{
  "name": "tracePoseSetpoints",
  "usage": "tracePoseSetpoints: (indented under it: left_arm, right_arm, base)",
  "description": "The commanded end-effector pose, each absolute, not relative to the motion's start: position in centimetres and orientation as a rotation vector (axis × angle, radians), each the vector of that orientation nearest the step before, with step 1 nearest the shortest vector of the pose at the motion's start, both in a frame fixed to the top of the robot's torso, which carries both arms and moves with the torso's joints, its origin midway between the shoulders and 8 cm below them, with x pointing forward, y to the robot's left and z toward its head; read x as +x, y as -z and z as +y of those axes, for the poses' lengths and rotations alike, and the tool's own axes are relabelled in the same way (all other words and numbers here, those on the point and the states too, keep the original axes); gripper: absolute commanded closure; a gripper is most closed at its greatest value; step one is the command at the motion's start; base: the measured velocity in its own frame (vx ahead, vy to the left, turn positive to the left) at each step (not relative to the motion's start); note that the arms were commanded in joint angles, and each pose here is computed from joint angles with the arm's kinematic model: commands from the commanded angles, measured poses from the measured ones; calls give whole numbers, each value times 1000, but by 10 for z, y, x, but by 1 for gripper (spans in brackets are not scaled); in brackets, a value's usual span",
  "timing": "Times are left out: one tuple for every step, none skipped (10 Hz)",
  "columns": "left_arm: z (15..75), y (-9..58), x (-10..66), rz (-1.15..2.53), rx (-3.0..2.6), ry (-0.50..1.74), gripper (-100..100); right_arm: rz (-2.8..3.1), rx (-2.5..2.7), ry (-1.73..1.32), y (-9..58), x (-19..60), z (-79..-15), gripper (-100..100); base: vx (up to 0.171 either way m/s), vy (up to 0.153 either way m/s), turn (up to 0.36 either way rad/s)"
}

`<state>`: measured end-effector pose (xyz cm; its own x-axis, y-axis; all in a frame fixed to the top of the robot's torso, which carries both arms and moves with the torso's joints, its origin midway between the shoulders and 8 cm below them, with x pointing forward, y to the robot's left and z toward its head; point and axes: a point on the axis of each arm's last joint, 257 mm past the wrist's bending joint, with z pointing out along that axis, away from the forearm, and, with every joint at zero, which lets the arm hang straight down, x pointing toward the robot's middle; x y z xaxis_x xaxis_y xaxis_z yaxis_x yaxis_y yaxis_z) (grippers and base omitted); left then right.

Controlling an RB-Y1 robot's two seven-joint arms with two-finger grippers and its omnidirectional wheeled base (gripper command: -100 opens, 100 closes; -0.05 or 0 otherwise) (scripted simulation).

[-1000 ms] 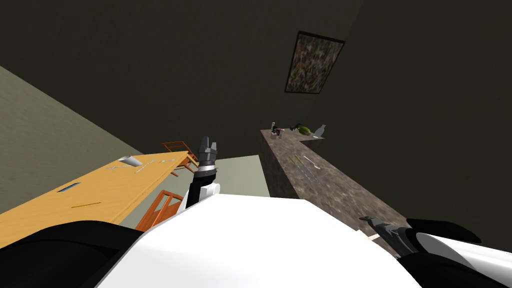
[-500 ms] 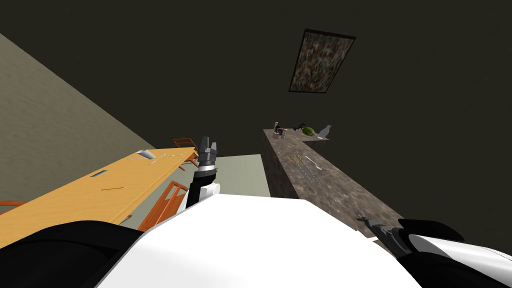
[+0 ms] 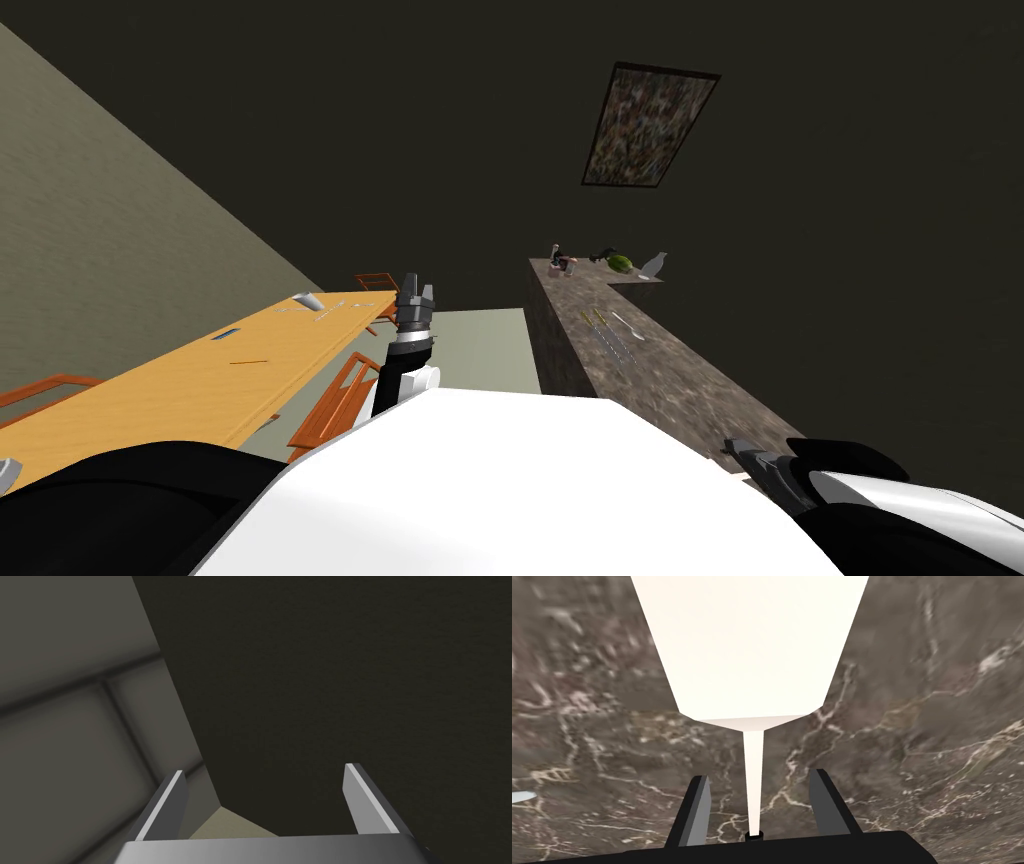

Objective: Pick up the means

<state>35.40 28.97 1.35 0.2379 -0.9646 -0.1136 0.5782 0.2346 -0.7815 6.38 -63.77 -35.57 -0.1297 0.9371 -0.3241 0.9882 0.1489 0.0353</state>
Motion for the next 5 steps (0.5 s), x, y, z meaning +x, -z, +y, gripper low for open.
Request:
tracePoseSetpoints:
  left_arm:
    - [290, -14, 354, 684, -689, 1180, 0]
    - [290, -14, 354, 684, -689, 1180, 0]
    - [290, -14, 354, 684, -689, 1180, 0]
    - [290, -14, 354, 684, -689, 1180, 0]
    - [290, -14, 354, 684, -689, 1180, 0]
  right_arm:
    - [2159, 1869, 272, 356, 64, -638, 100]
    - [2159, 1870, 274, 356, 63, -638, 100]
    - [2159, 1870, 273, 356, 64, -638, 100]
    - [2159, 1870, 273, 356, 63, -638, 100]
    - [2159, 1870, 273, 356, 63, -638, 0]
  base:
    - [0, 0, 0]
    - [0, 0, 0]
    - [0, 0, 0]
    - [0, 0, 0]
    - [0, 0, 0]
